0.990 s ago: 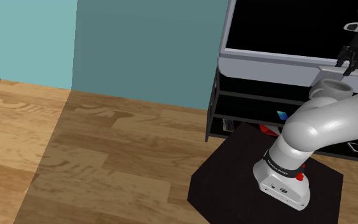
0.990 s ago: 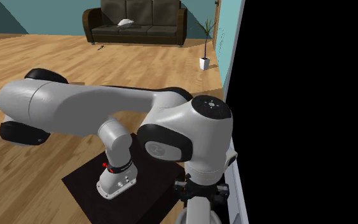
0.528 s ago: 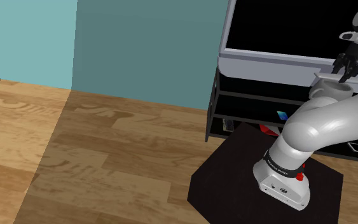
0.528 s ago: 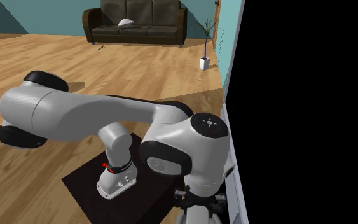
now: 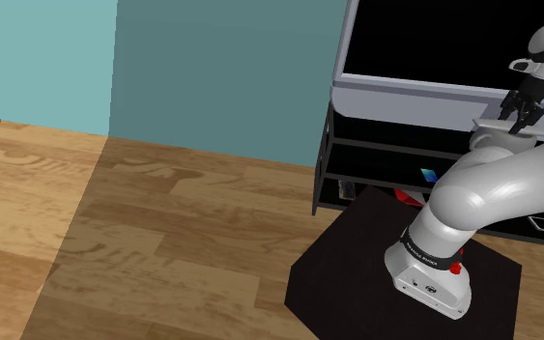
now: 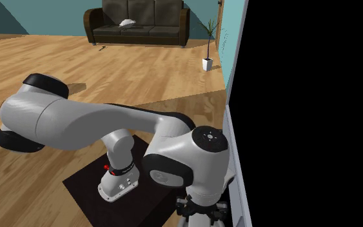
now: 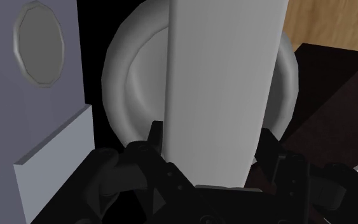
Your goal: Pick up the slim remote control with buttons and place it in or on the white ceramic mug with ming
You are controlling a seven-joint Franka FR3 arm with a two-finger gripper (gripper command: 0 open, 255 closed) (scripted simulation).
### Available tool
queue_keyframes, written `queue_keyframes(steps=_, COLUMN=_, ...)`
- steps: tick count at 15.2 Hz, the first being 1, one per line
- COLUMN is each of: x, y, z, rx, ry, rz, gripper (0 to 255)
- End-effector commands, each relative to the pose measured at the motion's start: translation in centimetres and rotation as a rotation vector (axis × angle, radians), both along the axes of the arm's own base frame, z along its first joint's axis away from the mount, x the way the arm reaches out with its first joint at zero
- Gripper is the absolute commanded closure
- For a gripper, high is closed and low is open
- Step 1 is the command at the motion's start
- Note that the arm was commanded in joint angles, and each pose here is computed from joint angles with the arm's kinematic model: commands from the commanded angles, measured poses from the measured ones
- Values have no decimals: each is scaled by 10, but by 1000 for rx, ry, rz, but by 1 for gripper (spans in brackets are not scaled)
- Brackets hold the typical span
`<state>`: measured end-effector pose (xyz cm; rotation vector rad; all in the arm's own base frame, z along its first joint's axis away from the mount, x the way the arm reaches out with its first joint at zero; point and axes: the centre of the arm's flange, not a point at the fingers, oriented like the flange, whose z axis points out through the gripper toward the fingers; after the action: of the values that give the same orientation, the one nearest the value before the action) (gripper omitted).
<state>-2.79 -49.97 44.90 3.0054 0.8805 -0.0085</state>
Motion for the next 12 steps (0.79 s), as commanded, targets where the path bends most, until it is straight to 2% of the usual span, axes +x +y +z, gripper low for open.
queue_keyframes(steps=1, x=0, y=0, z=-1, rx=0, ry=0, rz=0, gripper=255)
queue_keyframes(steps=5, x=0, y=0, z=-1, rx=0, ry=0, rz=0, gripper=255)
queue_keyframes(steps=6, x=0, y=0, z=-1, rx=0, ry=0, rz=0, gripper=0)
queue_keyframes(steps=11, x=0, y=0, z=-1, rx=0, ry=0, rz=0, gripper=0)
queue_keyframes(steps=12, x=0, y=0, z=12, rx=0, ry=0, rz=0, gripper=0)
